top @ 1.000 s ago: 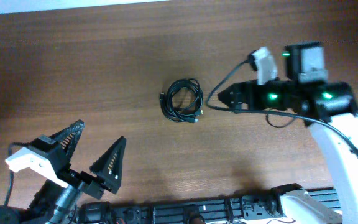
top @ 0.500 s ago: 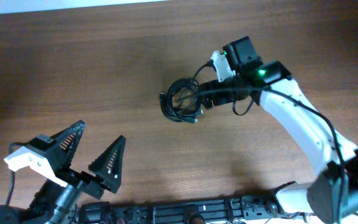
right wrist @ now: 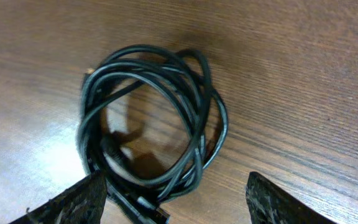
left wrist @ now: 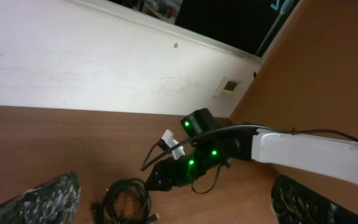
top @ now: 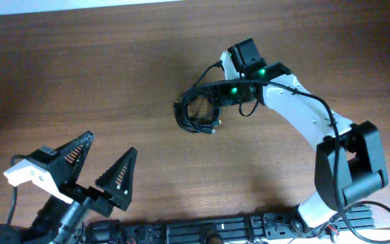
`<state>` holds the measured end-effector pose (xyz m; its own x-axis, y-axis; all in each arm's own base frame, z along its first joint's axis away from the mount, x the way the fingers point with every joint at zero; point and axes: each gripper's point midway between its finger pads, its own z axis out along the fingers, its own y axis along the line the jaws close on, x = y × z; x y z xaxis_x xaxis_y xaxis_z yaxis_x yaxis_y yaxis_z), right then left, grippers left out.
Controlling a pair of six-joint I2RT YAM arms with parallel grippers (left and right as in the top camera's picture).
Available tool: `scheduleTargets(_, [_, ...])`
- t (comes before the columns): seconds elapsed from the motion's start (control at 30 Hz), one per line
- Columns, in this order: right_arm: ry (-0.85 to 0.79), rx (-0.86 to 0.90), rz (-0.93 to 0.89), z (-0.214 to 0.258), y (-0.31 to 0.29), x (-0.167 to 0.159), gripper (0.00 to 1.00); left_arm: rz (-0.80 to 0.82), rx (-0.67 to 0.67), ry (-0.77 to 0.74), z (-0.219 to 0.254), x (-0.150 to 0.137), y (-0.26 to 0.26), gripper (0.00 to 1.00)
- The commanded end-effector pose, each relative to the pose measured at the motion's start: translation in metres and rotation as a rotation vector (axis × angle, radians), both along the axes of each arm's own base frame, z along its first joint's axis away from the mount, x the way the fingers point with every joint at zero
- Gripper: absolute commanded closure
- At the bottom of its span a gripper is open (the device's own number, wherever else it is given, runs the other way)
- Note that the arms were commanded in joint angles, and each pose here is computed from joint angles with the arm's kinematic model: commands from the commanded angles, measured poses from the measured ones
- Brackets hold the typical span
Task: Untangle cables
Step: 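Grasp the black cable coil with the right gripper and lift it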
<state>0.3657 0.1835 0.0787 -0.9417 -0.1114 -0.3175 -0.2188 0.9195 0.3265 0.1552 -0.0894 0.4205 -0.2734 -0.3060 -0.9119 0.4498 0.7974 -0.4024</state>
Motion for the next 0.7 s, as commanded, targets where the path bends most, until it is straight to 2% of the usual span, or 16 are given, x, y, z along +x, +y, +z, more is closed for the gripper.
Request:
scheduleTargets(0.0, [0.011, -0.053, -0.108, -0.012, -0.008, 0.01, 0.37, -0.004, -0.015, -0.016, 0.009, -0.001, -0.001, 0.01])
scheduleTargets(0.07, [0.016, -0.055, -0.114, -0.019, -0.008, 0.013, 0.41, -0.002, -0.033, -0.01, 0.01, 0.0, -0.001, 0.01])
scheduleTargets(0.3, [0.035, -0.037, -0.181, -0.027, -0.006, 0.019, 0.41, -0.002, -0.036, -0.007, 0.009, -0.001, -0.001, 0.01])
scheduleTargets(0.43, [0.029, -0.019, -0.212, -0.026, -0.004, 0.023, 0.52, -0.002, -0.036, -0.007, 0.009, 0.0, -0.001, 0.01])
scheduleTargets(0.67, [0.036, -0.002, -0.244, -0.027, 0.003, 0.023, 0.51, -0.003, -0.04, -0.005, 0.009, -0.001, -0.001, 0.01])
